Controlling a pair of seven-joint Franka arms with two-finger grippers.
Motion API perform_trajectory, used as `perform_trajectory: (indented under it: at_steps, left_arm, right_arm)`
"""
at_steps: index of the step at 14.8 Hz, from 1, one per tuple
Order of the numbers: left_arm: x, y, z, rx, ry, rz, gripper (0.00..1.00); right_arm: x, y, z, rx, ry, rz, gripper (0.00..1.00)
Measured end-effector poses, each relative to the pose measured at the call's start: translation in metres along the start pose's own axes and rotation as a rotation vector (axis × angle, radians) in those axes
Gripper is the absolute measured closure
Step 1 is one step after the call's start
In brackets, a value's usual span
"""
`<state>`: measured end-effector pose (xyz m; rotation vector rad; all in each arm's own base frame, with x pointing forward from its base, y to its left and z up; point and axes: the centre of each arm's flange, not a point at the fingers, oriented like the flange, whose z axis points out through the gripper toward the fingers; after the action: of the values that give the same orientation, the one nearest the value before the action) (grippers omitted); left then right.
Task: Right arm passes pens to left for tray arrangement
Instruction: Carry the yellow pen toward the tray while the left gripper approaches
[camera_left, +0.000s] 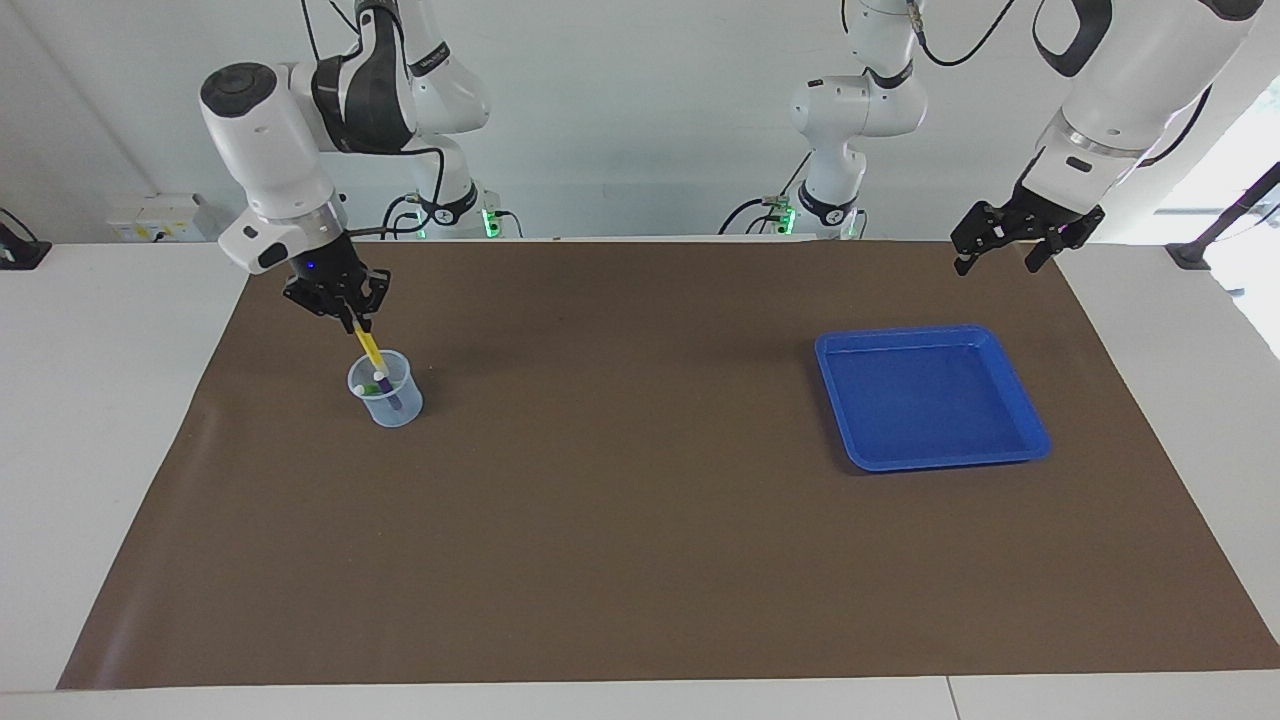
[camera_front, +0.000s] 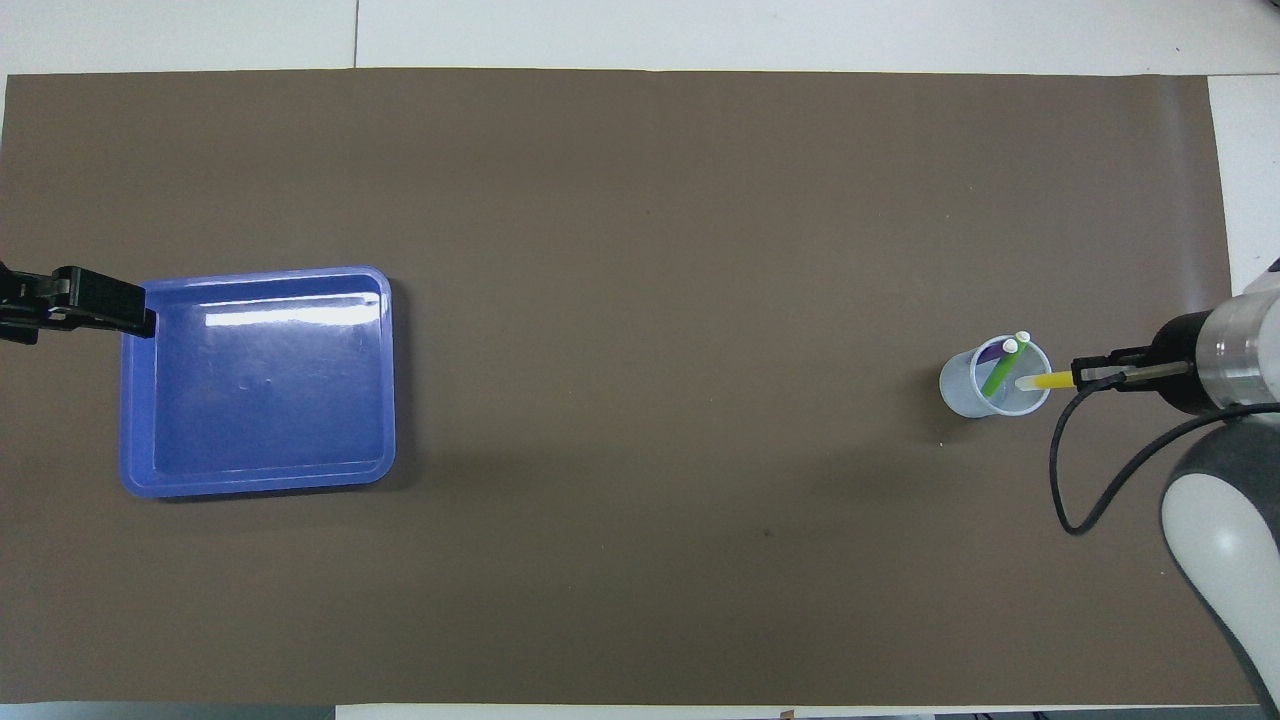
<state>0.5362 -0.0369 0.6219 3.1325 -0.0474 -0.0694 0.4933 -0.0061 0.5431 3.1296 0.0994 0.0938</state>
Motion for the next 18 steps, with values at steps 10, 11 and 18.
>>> perform_trajectory:
  at_steps: [10, 11, 18]
  left_arm:
    - [-0.002, 0.02, 0.001, -0.196, -0.042, -0.343, 0.0]
    - [-0.001, 0.023, 0.002, -0.25, -0.047, -0.404, 0.0]
    - [-0.013, 0.008, 0.011, -0.6, -0.166, -0.756, 0.0]
  right_arm:
    - [0.032, -0.091, -0.05, 0.463, 0.004, 0.589, 0.83]
    - [0.036, -0.113, -0.059, 0.524, -0.014, 0.676, 0.83]
    - [0.037, -0.239, -0.102, 0.797, -0.191, 1.053, 0.83]
